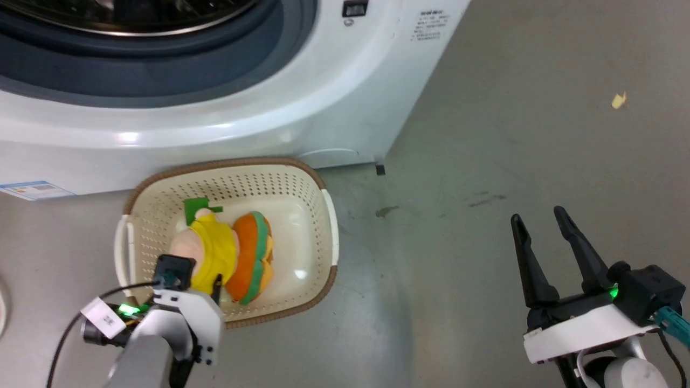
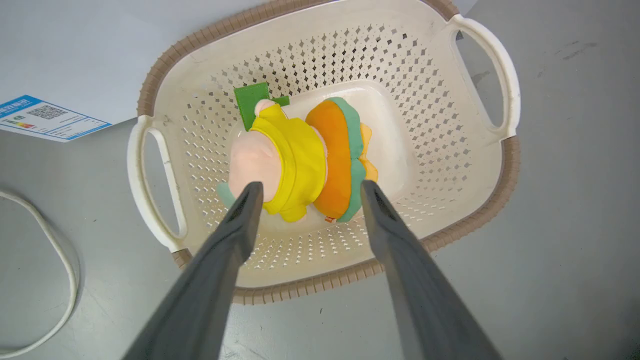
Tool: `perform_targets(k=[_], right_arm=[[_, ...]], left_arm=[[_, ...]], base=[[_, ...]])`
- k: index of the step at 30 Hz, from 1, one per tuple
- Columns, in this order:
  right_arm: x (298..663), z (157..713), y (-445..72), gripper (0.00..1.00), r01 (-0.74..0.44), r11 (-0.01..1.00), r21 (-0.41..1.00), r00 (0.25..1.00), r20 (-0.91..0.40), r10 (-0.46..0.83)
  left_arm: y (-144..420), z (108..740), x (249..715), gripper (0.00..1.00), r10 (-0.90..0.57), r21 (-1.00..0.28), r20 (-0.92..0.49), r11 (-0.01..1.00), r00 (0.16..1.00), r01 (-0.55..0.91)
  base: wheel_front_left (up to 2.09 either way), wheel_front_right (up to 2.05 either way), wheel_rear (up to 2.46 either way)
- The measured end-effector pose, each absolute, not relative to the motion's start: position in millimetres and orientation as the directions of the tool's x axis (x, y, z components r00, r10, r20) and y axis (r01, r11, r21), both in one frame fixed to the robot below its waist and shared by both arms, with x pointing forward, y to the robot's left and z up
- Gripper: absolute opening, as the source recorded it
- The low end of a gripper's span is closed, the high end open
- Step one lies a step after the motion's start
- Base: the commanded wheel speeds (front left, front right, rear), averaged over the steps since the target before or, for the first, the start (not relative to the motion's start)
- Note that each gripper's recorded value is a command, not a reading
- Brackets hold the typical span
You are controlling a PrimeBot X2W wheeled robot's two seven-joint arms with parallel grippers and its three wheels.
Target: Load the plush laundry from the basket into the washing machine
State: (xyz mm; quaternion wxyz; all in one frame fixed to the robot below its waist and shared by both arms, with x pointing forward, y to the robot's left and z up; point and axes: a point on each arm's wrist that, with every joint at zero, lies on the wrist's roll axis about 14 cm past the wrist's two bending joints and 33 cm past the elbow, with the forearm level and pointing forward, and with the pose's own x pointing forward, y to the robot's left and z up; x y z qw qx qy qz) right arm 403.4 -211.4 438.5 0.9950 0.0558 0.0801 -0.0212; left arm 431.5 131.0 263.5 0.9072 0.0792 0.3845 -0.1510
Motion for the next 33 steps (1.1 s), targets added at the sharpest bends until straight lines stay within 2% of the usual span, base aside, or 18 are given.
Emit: perform_targets(k=[12,33], right_arm=[[403,410,-219,1.0,0.102,0.983,0.155,0.972,-0.225,-0.066],[398,365,-248,1.0,0.248,0.946,0.208,0.929,-0.326,-0.172]], left_arm=[[145,209,437,1.0,-0.171,0.047,-0.833,0.926,0.526,0.376],[150,124,471,1.0,-0.114,0.078,-0.935,0.858,0.336,0.507]], base=[[0.0,0.0,0.0],[0.0,0.0,0.0]])
